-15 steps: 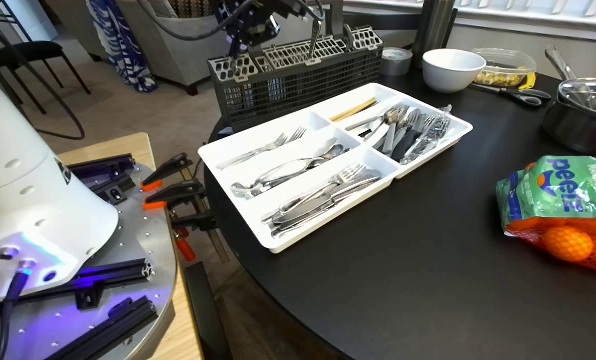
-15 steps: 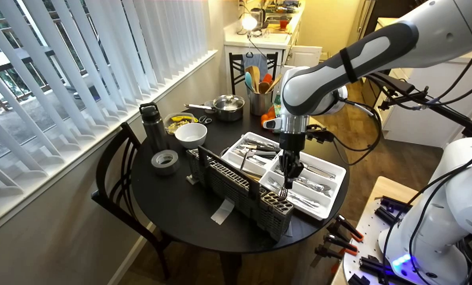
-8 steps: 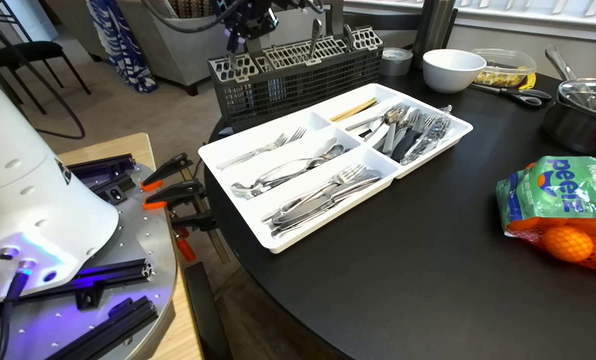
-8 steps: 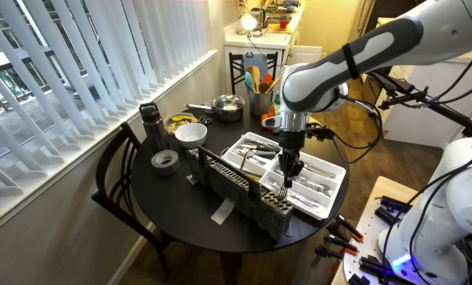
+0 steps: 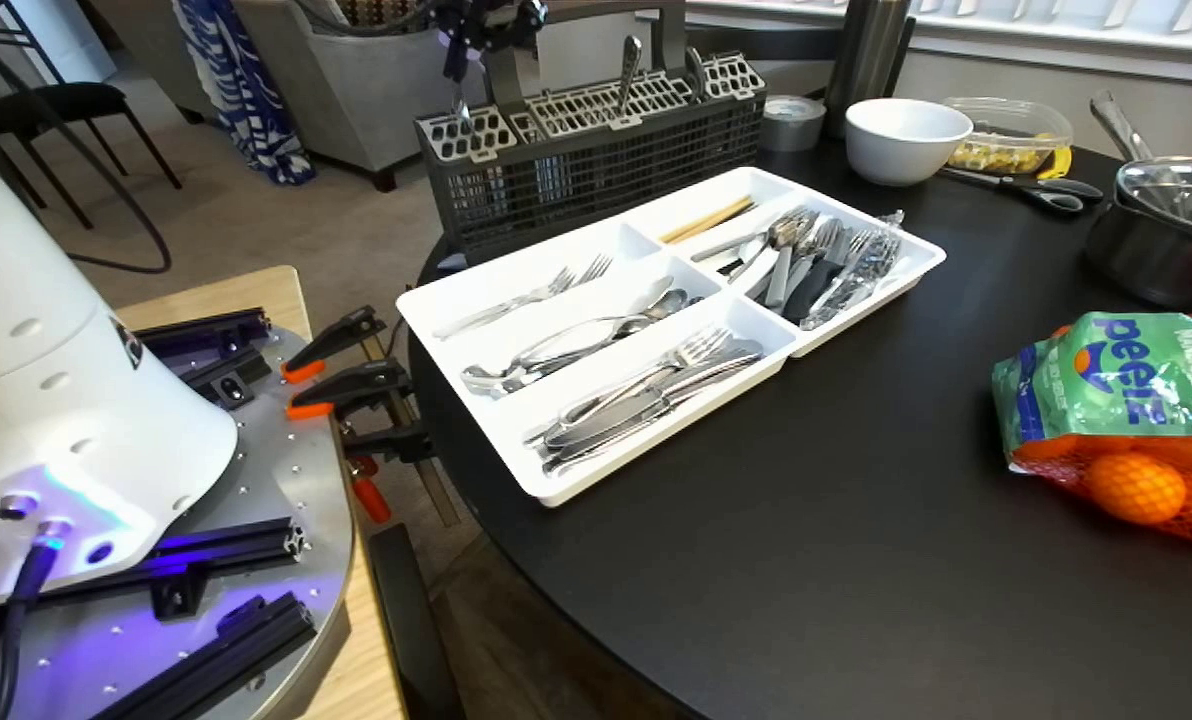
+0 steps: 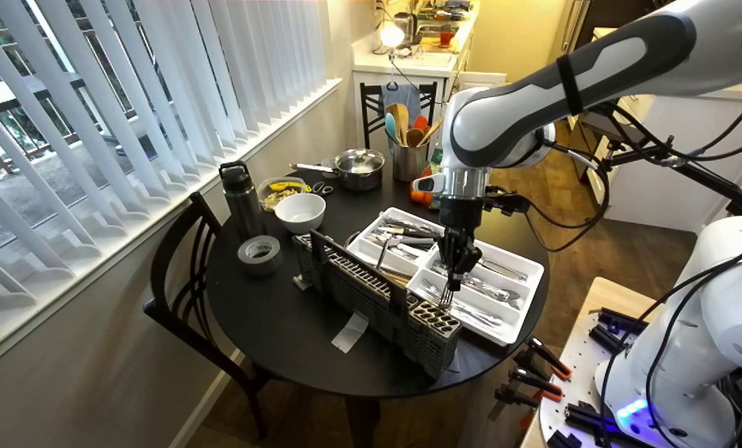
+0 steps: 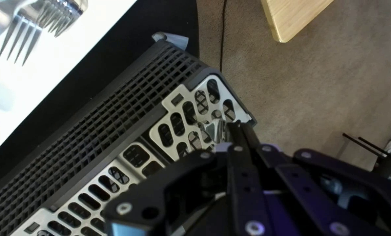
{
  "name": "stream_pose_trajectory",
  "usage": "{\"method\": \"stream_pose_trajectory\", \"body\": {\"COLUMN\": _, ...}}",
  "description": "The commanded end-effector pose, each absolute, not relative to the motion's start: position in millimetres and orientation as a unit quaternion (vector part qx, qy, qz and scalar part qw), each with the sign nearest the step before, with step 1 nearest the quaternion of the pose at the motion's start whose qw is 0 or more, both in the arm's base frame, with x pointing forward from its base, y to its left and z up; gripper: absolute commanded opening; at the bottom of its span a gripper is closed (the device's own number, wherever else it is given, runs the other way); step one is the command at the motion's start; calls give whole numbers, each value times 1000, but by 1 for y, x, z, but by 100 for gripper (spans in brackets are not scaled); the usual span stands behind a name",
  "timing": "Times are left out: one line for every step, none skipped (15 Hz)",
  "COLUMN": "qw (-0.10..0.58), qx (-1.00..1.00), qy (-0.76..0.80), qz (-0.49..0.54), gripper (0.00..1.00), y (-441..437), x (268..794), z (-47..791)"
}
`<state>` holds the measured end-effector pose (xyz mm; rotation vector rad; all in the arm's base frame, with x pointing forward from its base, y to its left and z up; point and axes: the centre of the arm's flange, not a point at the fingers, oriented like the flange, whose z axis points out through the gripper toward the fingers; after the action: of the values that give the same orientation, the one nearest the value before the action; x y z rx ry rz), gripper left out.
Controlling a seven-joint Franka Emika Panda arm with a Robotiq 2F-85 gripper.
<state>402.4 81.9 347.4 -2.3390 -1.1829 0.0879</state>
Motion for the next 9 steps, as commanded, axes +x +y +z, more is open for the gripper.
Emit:
{"method": "stream_pose_trajectory", "body": {"qw": 255, "qx": -855, "qy": -451, "qz": 38, "gripper": 1, "y": 85, "x": 387, "z": 370}}
{"method": "stream_pose_trajectory", "body": {"qw": 253, "qx": -853, "qy": -454, "qz": 41, "gripper": 1, "y": 86, "x": 384, "z": 375}}
{"method": "stream_pose_trajectory", "body": {"qw": 248, "qx": -853, "qy": -458, "qz": 43, "gripper": 1, "y": 85, "x": 380, "z": 382}}
{"method": "stream_pose_trajectory", "body": {"qw": 241, "qx": -853, "qy": -461, "qz": 43, "gripper": 1, "y": 83, "x": 377, "z": 387}}
{"method": "stream_pose_trajectory", "body": {"qw": 228, "qx": -857, "qy": -460, "qz": 41, "gripper": 1, "y": 80, "x": 375, "z": 395}}
{"method": "stream_pose_trajectory", "body": {"qw": 216, "qx": -862, "qy": -458, "qz": 37, "gripper": 1, "y": 76, "x": 373, "z": 402}}
{"method": "stream_pose_trajectory", "body": {"qw": 205, "qx": -866, "qy": -455, "qz": 35, "gripper": 1, "y": 72, "x": 371, "z": 409}}
{"method": "stream_pose_trajectory", "body": {"qw": 197, "qx": -869, "qy": -453, "qz": 31, "gripper": 1, "y": 70, "x": 369, "z": 416}}
{"method": "stream_pose_trajectory", "body": {"qw": 191, "qx": -871, "qy": -452, "qz": 28, "gripper": 1, "y": 68, "x": 368, "z": 422}}
